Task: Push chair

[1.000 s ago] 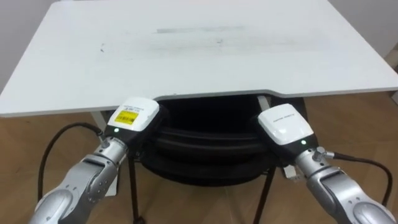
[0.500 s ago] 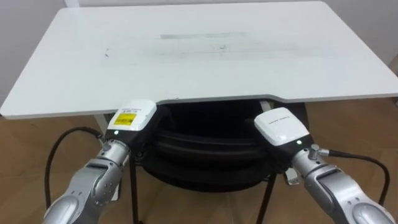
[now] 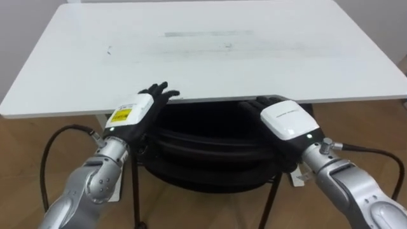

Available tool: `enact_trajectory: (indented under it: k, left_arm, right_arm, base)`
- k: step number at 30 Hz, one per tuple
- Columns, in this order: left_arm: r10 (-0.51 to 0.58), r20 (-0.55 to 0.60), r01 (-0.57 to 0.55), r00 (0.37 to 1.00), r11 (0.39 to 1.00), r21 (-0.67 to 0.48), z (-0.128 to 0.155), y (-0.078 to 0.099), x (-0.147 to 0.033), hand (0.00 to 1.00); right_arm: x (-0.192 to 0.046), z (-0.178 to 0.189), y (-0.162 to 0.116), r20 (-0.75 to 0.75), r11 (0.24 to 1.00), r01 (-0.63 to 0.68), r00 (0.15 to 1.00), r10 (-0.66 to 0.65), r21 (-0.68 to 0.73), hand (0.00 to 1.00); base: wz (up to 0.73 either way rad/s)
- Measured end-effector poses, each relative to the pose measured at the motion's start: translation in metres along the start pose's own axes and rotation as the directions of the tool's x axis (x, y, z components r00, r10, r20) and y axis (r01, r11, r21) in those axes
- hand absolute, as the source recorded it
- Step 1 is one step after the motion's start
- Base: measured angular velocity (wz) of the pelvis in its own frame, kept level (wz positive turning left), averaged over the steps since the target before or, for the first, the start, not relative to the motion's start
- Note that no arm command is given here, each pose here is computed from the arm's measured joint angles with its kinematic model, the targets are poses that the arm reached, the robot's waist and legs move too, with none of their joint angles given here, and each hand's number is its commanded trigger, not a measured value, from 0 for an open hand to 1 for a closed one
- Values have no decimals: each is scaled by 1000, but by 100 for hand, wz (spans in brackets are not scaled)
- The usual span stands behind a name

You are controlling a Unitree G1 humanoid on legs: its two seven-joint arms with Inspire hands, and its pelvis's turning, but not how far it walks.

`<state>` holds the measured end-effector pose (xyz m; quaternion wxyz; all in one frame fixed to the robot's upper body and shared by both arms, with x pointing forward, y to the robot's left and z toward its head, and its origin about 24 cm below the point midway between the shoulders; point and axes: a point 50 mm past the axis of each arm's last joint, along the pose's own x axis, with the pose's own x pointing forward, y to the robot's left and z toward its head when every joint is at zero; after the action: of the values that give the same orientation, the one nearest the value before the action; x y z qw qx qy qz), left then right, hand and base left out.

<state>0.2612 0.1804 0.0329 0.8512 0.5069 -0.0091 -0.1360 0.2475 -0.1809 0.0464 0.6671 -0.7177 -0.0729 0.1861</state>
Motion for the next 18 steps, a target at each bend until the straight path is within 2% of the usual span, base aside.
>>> enact_trajectory:
  k: [7,13,16,17,18]
  left_arm:
    - [49,-6,-49,999,999,10,-6,14,0,0]
    - [152,-31,-149,988,986,71,-19,45,-7,0]
    - [203,-28,-198,979,972,123,-29,66,-16,0]
    - [217,-22,-210,976,965,157,-33,74,-20,0]
    - [266,-4,-262,964,948,179,-34,87,-25,0]
  right_arm:
    - [-2,-8,-12,35,998,22,999,-20,-66,0]
    - [-10,-27,-26,40,993,46,998,-42,-110,0]
    - [-19,-43,-43,42,982,85,996,-79,-169,0]
    - [-25,-53,-59,34,966,140,990,-136,-216,0]
    - [-37,-71,-85,-14,923,293,952,-306,-249,0]
  base:
    - [1]
    - [2]
    - [8]
    - [-8]
    - [-13]
